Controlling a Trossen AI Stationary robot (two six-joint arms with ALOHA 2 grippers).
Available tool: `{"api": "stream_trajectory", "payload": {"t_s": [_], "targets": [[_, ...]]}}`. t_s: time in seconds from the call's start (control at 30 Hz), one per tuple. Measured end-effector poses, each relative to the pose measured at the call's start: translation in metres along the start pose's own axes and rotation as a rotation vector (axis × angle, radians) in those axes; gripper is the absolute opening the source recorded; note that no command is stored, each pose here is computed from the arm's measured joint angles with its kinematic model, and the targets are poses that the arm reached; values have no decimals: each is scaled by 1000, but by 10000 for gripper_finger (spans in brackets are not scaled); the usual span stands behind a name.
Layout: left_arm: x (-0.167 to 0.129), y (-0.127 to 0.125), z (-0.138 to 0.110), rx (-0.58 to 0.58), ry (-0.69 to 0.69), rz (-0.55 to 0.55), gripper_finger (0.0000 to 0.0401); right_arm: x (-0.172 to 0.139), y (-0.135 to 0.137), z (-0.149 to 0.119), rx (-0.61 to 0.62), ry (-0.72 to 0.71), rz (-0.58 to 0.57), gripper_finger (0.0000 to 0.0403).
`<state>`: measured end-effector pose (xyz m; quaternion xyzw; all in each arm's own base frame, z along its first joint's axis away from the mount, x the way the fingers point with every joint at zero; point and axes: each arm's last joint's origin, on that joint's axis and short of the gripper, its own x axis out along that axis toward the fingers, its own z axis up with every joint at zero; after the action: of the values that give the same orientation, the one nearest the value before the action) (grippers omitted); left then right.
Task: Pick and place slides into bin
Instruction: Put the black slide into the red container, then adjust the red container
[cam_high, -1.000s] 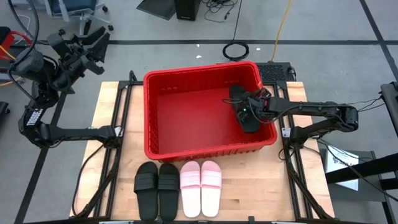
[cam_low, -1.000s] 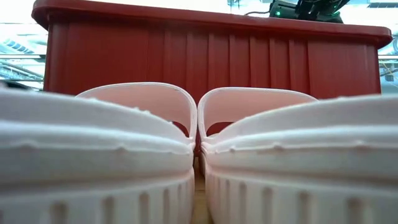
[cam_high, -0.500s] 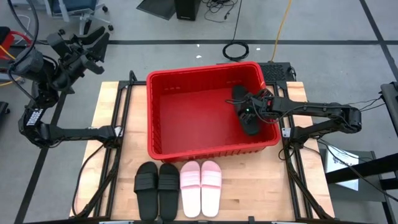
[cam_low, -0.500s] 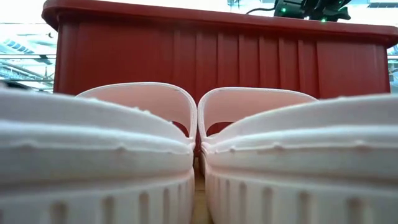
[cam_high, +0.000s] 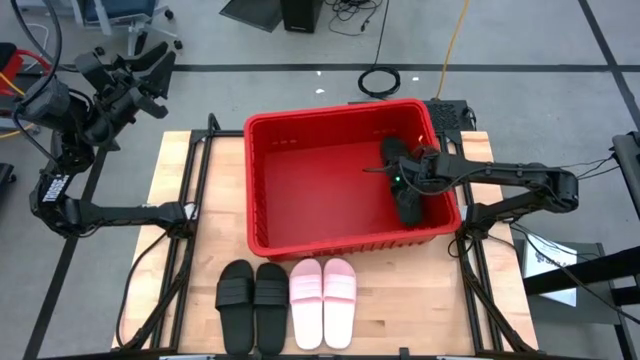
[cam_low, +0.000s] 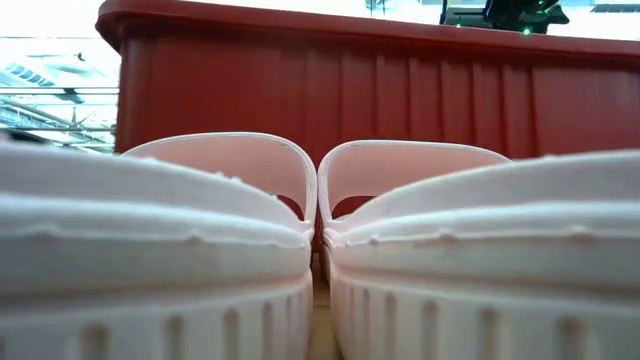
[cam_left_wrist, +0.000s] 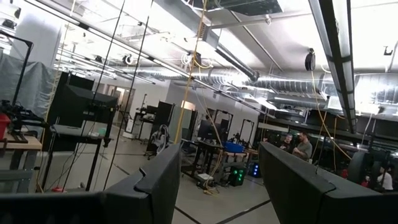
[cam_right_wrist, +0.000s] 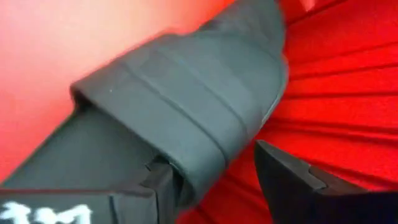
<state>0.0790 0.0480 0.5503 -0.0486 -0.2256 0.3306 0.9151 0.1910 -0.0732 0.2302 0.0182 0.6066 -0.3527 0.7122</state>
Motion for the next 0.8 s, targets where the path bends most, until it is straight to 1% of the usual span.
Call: {"api": "stream_trajectory", "payload": {"t_s": [0.1, 0.27, 0.43, 0.6, 0.8], "targets": [[0, 0, 0, 9, 1, 0, 214, -7, -3, 0, -13, 40, 13, 192], [0, 0, 0, 27, 0, 5, 214, -18, -9, 2, -16, 49, 8, 196], [0, 0, 0, 36, 0, 7, 214, -32, -12, 11, 1, 15, 93, 190], [0, 0, 0, 36, 0, 7, 214, -48, -19, 14, -6, 18, 87, 188], [0, 0, 0, 35, 1, 6, 214, -66, -26, 23, 17, -40, 96, 186]]}}
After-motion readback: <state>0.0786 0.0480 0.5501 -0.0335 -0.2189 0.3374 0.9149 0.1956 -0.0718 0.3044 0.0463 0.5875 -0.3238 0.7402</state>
